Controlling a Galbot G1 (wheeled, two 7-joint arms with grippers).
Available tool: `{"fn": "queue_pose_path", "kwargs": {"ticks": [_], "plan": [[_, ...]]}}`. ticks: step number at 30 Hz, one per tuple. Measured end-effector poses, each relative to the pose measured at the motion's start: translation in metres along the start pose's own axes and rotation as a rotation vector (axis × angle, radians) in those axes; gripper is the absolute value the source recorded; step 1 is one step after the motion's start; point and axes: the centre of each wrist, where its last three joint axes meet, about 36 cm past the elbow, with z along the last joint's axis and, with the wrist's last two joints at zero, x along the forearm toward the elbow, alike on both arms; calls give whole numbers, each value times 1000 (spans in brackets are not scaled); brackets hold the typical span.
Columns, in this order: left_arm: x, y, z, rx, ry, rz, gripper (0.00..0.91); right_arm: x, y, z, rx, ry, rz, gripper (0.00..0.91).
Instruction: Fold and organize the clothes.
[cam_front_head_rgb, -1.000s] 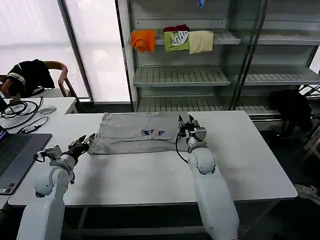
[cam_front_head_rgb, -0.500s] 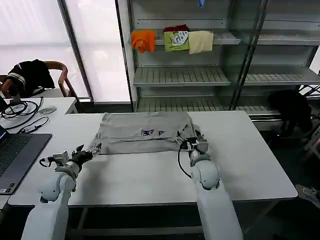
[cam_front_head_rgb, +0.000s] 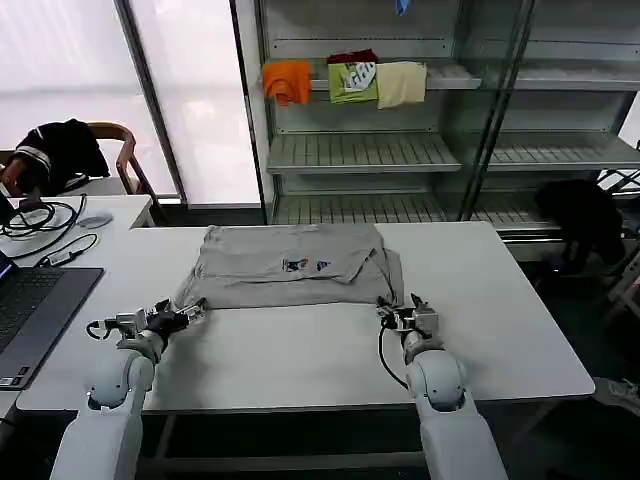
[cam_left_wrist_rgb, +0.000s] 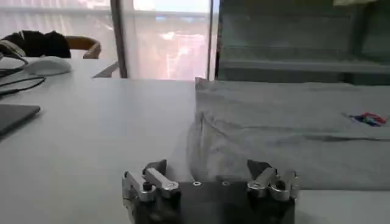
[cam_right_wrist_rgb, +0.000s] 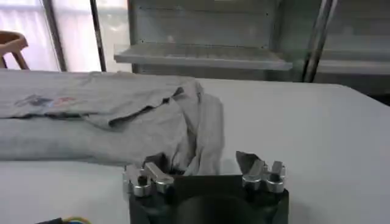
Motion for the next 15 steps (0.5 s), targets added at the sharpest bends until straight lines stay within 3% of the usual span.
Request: {"fn": "queue_pose_path", "kwargs": {"ticks": [15], "plan": [[4,2,4,-1,5,17,0,8,0,-2,-35,-14,-43,0]]}}
